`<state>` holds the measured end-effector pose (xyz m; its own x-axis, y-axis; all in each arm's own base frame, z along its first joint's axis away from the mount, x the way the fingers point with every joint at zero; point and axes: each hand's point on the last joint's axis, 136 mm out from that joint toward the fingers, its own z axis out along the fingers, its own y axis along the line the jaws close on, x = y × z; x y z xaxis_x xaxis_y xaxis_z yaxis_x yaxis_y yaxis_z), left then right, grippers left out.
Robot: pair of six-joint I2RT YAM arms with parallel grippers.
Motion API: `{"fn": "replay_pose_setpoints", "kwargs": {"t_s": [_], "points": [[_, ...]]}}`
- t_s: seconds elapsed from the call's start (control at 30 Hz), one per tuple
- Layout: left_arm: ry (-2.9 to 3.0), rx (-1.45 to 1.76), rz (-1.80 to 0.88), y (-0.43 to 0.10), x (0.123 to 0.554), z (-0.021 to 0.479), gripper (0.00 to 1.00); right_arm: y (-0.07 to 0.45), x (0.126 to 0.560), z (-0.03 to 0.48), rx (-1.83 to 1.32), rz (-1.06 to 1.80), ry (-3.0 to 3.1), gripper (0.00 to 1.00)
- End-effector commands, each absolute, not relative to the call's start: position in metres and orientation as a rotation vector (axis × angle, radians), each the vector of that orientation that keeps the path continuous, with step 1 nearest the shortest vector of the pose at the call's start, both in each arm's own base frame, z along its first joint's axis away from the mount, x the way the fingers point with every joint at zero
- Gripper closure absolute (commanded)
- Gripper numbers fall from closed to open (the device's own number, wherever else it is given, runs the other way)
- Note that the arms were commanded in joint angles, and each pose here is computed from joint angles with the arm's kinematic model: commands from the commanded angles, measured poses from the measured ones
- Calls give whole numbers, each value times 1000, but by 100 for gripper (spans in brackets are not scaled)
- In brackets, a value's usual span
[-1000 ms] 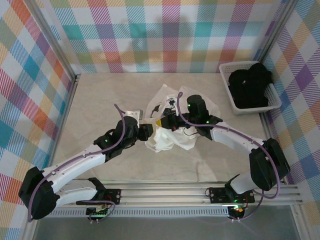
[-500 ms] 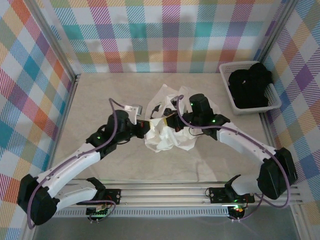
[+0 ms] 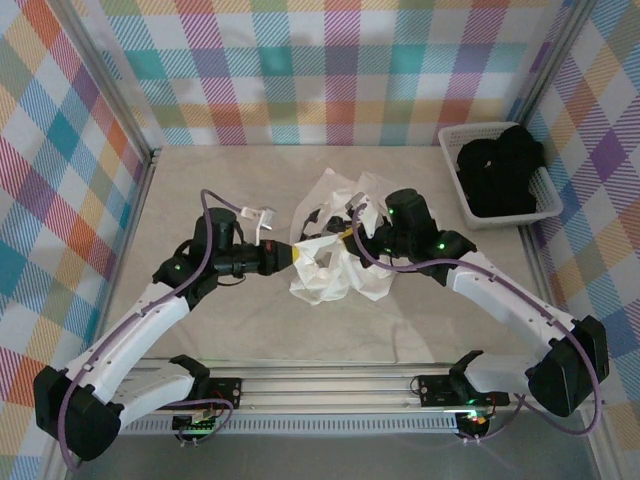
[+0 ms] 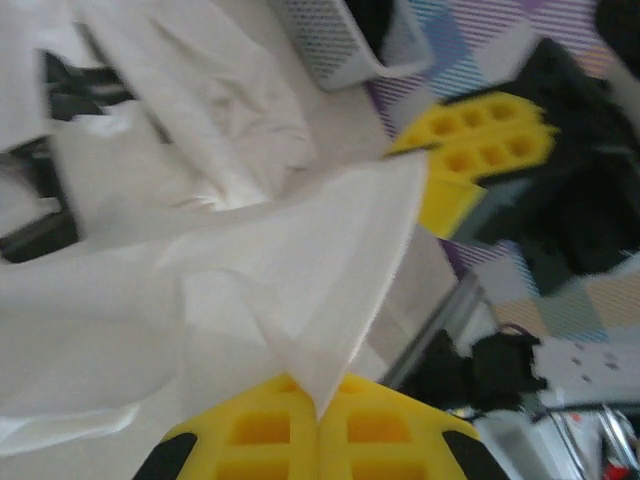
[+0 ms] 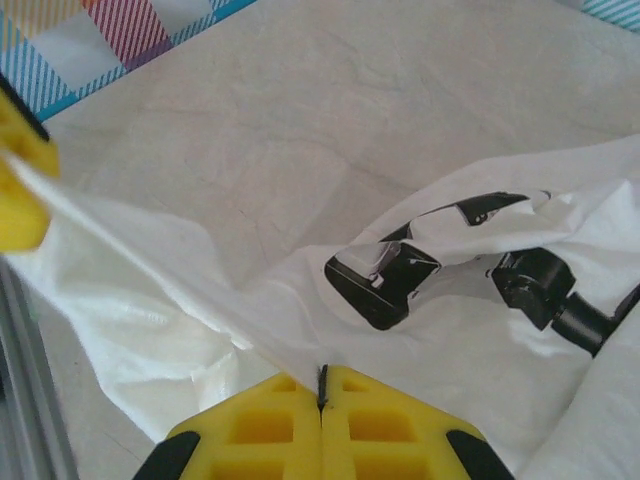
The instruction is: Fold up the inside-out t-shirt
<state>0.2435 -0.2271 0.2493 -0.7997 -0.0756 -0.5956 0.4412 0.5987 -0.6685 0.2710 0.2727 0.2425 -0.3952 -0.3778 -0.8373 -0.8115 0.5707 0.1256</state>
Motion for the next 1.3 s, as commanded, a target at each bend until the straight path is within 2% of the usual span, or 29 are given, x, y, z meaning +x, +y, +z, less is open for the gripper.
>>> {"fn": "replay_pose_setpoints", "kwargs": {"t_s": [0.0,0.07,0.13,0.23,0.3,0.4,0.53,0.77,1.27], "points": [[2346,81,-841,-183,259,235,100,273,268,255,-1007,677,1945,100],[2372,47,-701,-169,270,223,100,296,245,265,-1091,910,1863,100],[2396,5,-560,-155,281,212,96,313,230,274,-1116,1125,1820,100],[2423,-36,-407,-139,292,199,89,332,234,277,-1047,1317,1802,100],[2433,-33,-403,-141,293,193,85,341,248,273,-948,1378,1835,100],[2449,-15,-505,-153,287,187,72,352,267,264,-812,1449,1899,100],[2461,-25,-635,-164,273,178,61,361,277,252,-761,1473,1942,100],[2476,-35,-869,-198,262,167,57,361,281,251,-752,1448,1957,100],[2489,-123,-850,-219,283,146,59,358,277,249,-756,1443,1951,100]]}}
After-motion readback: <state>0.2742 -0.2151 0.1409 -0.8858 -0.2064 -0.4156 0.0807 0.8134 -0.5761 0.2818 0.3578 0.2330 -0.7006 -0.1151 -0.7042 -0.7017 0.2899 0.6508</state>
